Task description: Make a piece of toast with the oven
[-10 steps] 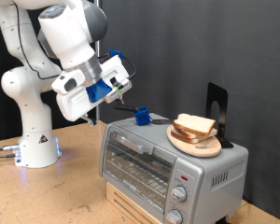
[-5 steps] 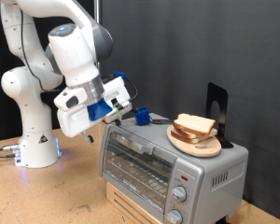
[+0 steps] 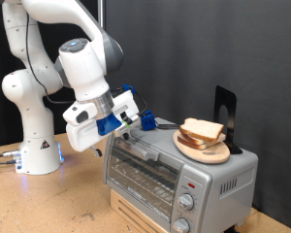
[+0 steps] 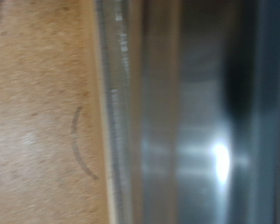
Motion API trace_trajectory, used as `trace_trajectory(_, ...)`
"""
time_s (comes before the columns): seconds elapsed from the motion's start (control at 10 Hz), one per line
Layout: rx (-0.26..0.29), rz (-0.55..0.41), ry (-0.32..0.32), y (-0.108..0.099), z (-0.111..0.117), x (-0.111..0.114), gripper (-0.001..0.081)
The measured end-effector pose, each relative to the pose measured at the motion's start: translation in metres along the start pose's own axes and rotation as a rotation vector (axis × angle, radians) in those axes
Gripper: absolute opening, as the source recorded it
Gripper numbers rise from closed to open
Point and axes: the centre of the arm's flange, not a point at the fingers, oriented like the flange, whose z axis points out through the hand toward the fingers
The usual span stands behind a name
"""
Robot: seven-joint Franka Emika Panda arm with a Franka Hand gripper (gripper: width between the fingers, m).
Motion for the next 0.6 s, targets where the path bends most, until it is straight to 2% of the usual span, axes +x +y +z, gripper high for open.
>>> trace_trajectory(0.3,-0.048,0.041,0.068,0.033,-0.01,0.031,0.0803)
trace_trajectory(0.6,-0.056,0.141,0.117,0.062,-0.006,0.061,0.0803)
